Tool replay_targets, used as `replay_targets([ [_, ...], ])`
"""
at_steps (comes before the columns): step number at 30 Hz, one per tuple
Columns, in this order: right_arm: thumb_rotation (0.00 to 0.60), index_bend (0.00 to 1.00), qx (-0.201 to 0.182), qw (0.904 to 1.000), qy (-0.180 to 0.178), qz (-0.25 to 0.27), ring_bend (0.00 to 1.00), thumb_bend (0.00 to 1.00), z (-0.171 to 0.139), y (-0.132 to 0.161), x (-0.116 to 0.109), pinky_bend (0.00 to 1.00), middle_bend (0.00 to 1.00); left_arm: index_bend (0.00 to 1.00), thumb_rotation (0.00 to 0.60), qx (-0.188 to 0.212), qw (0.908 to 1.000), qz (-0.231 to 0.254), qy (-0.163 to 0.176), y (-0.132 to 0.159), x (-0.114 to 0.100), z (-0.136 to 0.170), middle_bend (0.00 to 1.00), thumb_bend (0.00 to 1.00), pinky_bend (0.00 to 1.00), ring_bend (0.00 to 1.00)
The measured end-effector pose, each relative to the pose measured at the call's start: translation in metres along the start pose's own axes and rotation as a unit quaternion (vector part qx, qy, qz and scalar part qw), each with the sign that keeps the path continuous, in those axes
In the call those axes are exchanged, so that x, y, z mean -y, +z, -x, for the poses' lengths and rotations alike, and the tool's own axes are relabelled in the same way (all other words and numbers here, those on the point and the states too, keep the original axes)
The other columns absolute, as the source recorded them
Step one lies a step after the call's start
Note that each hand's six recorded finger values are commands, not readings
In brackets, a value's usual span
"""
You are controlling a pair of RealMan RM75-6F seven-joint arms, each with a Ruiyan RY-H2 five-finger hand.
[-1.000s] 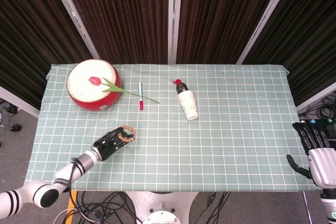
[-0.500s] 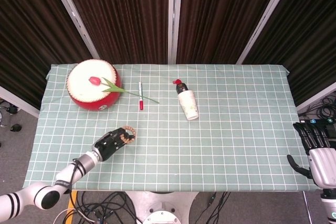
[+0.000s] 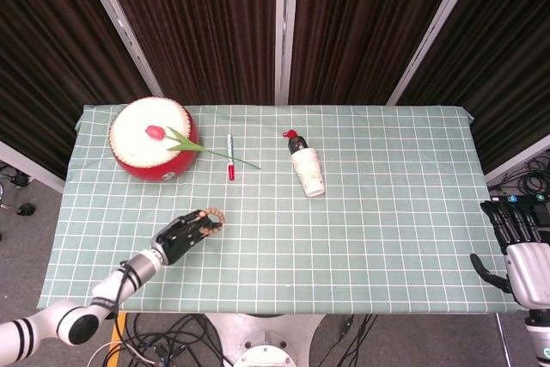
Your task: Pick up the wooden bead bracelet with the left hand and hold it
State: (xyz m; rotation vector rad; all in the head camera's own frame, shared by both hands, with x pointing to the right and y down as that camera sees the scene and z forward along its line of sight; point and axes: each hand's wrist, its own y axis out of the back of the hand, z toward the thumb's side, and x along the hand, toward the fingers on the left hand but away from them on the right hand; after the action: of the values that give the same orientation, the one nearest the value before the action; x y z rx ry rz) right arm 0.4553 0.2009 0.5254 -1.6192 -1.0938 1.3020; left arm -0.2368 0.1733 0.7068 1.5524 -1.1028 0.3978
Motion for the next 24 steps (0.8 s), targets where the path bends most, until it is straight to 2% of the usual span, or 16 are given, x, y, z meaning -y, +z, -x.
replay_targets([
  [6, 0.600, 0.00, -0.002, 1.0000, -0.002, 0.000, 0.00, 0.22, -0.001, 0.001, -0.001, 0.00, 0.09, 0.57, 0.596, 0.009, 0.9998, -0.013, -0.008, 0.000, 0.004, 0.003, 0.62, 0.45, 0.12, 0.33],
  [8, 0.600, 0.00, -0.002, 1.0000, -0.003, 0.000, 0.00, 0.22, -0.002, 0.001, -0.001, 0.00, 0.09, 0.58, 0.572, 0.011, 0.9997, -0.019, -0.010, 0.000, 0.005, 0.005, 0.62, 0.45, 0.12, 0.33],
  [10, 0.600, 0.00, -0.003, 1.0000, -0.004, 0.000, 0.00, 0.22, -0.003, 0.001, -0.002, 0.00, 0.09, 0.59, 0.515, 0.014, 0.9995, -0.026, -0.012, 0.000, 0.006, 0.006, 0.64, 0.45, 0.12, 0.33],
  [17, 0.600, 0.00, -0.003, 1.0000, -0.006, 0.001, 0.00, 0.21, -0.004, 0.001, -0.003, 0.00, 0.09, 0.64, 0.451, 0.021, 0.9982, -0.051, -0.020, -0.001, 0.012, 0.010, 0.67, 0.41, 0.12, 0.33],
  [21, 0.600, 0.00, -0.003, 1.0000, -0.006, 0.002, 0.00, 0.21, -0.005, 0.000, -0.003, 0.00, 0.09, 0.69, 0.450, 0.024, 0.9973, -0.066, -0.022, -0.002, 0.015, 0.012, 0.71, 0.40, 0.12, 0.36],
  [24, 0.600, 0.00, -0.003, 1.0000, -0.007, 0.002, 0.00, 0.21, -0.005, 0.000, -0.003, 0.00, 0.09, 0.75, 0.482, 0.024, 0.9970, -0.071, -0.023, -0.003, 0.016, 0.013, 0.76, 0.40, 0.12, 0.40],
])
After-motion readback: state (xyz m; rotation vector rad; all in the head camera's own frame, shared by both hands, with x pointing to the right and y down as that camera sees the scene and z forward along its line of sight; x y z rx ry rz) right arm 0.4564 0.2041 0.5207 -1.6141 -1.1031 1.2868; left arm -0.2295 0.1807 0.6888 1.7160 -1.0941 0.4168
